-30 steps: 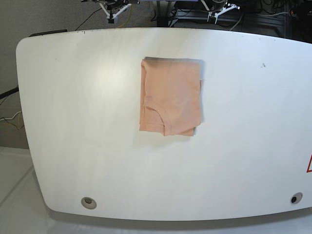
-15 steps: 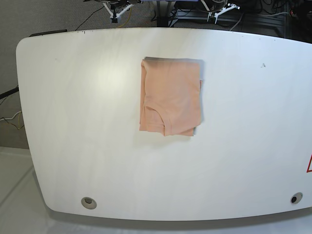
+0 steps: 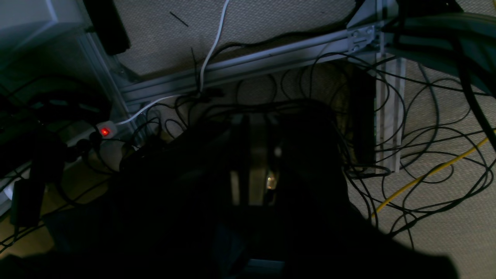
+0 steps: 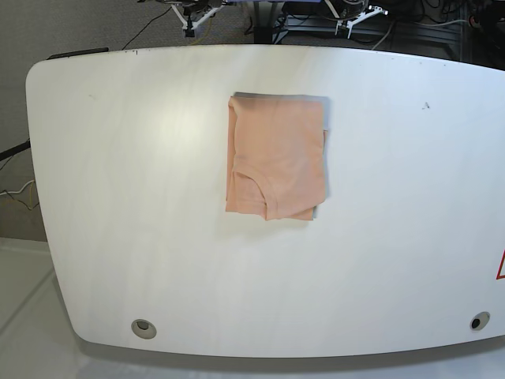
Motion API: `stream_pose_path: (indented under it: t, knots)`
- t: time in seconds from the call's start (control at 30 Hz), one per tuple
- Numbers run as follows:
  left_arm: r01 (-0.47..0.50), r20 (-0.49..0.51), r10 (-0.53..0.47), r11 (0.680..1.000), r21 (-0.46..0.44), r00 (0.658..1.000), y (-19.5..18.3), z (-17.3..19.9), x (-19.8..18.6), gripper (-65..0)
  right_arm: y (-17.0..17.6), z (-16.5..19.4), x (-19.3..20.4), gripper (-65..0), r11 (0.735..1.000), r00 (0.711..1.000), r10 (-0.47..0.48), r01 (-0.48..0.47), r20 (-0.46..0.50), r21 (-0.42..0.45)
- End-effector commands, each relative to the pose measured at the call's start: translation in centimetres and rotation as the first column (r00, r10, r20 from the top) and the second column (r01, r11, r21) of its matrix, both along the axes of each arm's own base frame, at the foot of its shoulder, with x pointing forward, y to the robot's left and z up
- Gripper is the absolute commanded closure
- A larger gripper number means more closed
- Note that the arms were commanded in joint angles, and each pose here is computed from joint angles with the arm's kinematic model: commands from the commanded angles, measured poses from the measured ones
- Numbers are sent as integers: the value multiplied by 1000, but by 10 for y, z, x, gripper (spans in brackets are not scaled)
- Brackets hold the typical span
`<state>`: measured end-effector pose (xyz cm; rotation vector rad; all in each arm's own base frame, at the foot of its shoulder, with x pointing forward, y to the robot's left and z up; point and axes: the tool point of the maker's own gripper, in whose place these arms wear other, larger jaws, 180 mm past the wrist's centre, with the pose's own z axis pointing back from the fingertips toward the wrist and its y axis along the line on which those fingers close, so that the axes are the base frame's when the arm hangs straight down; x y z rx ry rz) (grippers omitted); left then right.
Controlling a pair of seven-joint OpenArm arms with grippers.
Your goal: Fold the T-shirt properly
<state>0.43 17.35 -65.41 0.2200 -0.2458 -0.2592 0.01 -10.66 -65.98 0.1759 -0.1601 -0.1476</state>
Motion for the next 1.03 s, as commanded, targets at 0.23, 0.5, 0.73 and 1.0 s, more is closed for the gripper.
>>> stream_pose_path:
  t: [0.23, 0.5, 0.73, 1.0]
  knots:
    - [6, 8, -6, 1000, 3, 1000, -1, 1, 0, 0, -4, 0, 2, -53, 1000, 1000, -5, 5, 6, -4]
    - [6, 8, -6, 1000, 8, 1000, 2, 1, 0, 0, -1, 0, 2, -53, 1000, 1000, -5, 5, 5, 0]
    - [8, 10, -8, 1000, 5, 1000, 0, 1, 1, 0, -1, 0, 2, -53, 1000, 1000, -5, 5, 5, 0]
    - [7, 18, -7, 1000, 2, 1000, -2, 1, 6, 0, 0, 0, 2, -53, 1000, 1000, -4, 4, 8, 2]
